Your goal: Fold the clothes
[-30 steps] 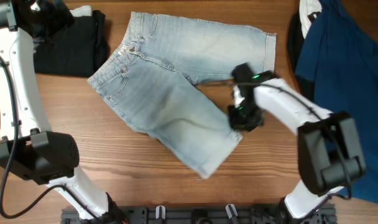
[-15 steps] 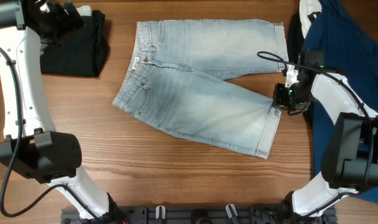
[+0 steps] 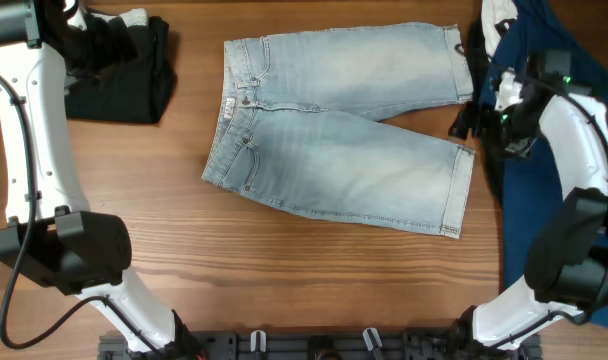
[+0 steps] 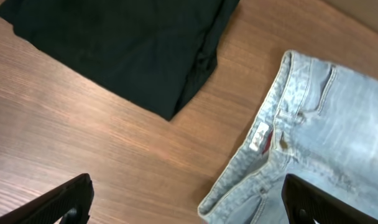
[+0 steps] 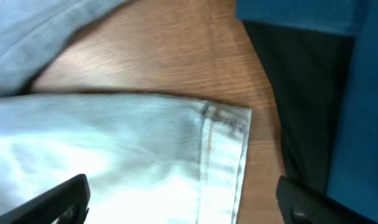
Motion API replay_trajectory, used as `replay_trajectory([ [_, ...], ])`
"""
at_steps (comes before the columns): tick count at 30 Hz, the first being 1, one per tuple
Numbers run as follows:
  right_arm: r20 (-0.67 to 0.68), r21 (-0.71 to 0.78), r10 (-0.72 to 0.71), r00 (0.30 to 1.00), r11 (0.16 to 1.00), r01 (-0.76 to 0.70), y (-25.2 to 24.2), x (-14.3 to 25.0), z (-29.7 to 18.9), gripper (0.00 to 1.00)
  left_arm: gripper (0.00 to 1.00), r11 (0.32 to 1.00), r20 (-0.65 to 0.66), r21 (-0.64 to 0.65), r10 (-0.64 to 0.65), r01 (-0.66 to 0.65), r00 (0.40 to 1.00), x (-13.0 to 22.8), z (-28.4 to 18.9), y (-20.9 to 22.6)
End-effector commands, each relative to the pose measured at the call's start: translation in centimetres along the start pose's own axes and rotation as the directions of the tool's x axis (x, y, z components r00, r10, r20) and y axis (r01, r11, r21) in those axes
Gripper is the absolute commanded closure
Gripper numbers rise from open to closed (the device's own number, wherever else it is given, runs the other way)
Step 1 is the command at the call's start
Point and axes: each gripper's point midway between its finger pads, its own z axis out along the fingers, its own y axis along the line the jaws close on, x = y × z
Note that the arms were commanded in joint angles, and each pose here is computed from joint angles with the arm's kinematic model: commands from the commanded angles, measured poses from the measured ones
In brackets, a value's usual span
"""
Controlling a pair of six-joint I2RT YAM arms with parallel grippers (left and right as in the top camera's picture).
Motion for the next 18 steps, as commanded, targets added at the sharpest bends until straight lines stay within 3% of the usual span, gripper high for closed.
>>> replay_trajectory([
  [1,0.104,-0.051,0.052,0.993,0.998,-0.047,2.6,-1.5,-6.6,0.0,0.0,0.997,-0.025,0.027,0.074,-0.073,0.997,1.9,-2.1,-1.5],
  [4,0.171,-0.012,0.265,0.949,0.964,-0.267,2.1,0.4,-11.0,0.0,0.02,0.983,-0.146,0.153,0.119,-0.097,0.982,5.4,-2.6,-5.0],
  [6,0.203,0.025,0.377,0.904,0.921,-0.39,1.4,2.4,-13.3,0.0,0.09,0.984,-0.196,0.148,0.129,-0.101,0.972,7.0,-2.8,-5.8],
  [12,0.137,0.098,0.603,0.786,0.781,-0.617,0.7,9.8,-15.9,0.0,0.12,0.995,-0.246,-0.027,-0.101,0.098,0.964,9.1,-2.8,-6.0],
  [18,-0.022,0.2,0.6,0.8,0.786,-0.585,0.3,14.0,-13.3,0.0,0.26,0.907,-0.233,-0.31,-0.363,0.285,0.902,12.9,0.6,-4.4],
])
